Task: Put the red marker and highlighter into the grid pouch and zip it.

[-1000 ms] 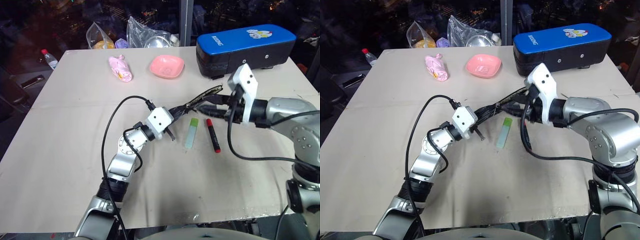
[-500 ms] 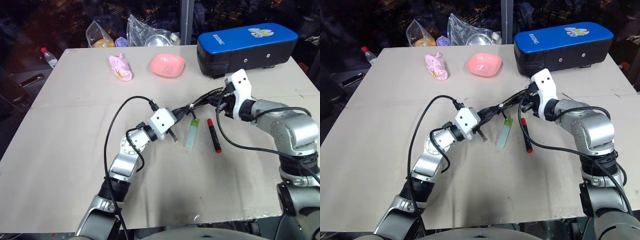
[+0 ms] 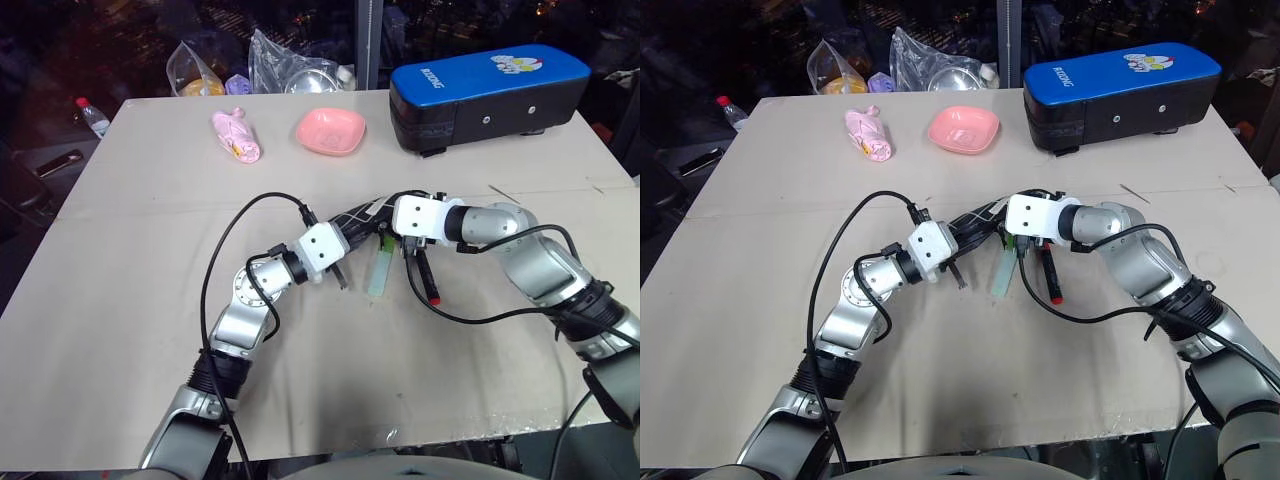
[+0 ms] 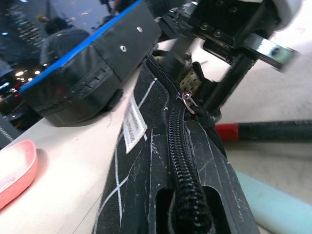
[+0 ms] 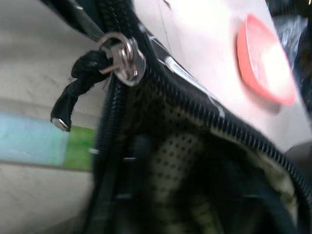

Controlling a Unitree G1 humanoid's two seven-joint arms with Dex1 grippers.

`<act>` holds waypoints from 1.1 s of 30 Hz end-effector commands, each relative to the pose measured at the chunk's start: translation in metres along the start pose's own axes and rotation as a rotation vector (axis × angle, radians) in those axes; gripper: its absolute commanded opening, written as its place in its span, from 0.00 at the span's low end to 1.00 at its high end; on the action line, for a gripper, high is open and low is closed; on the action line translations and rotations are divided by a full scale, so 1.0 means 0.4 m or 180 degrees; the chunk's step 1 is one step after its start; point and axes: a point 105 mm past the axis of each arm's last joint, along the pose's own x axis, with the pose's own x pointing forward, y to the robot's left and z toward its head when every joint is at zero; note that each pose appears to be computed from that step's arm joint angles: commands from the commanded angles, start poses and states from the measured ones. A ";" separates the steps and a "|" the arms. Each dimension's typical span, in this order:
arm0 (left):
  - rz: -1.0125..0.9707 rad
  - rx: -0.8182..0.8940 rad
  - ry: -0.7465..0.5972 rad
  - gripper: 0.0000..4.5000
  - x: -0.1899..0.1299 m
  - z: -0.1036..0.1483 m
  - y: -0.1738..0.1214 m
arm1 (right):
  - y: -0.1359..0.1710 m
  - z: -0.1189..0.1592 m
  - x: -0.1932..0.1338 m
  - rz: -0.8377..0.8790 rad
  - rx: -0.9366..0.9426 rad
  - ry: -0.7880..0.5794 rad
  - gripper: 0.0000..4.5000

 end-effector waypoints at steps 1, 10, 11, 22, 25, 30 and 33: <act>0.0120 0.0084 -0.0103 0.00 -0.008 0.017 0.037 | -0.043 0.025 -0.016 -0.0140 -0.0363 -0.0062 0.85; 0.0486 -0.0133 0.0003 0.00 -0.032 -0.016 0.097 | -0.084 0.042 -0.134 -0.0987 0.1018 -0.0454 0.99; 0.0515 -0.0183 -0.0017 0.00 -0.033 -0.014 0.101 | -0.061 0.036 -0.151 -0.1004 0.1385 -0.0470 0.99; 0.0506 -0.0370 -0.0084 0.00 -0.020 0.001 0.099 | 0.216 -0.035 -0.215 -0.0822 0.3532 0.0426 0.99; 0.0489 -0.0381 -0.0098 0.00 -0.015 0.006 0.100 | 0.260 -0.042 -0.204 -0.0797 0.3724 0.0613 0.99; 0.0459 -0.0396 -0.0110 0.00 -0.007 0.010 0.097 | 0.270 -0.046 -0.185 -0.0847 0.3667 0.0694 0.69; 0.0447 -0.0412 -0.0125 0.00 -0.004 0.013 0.099 | 0.263 -0.052 -0.192 -0.0895 0.3541 0.0744 0.37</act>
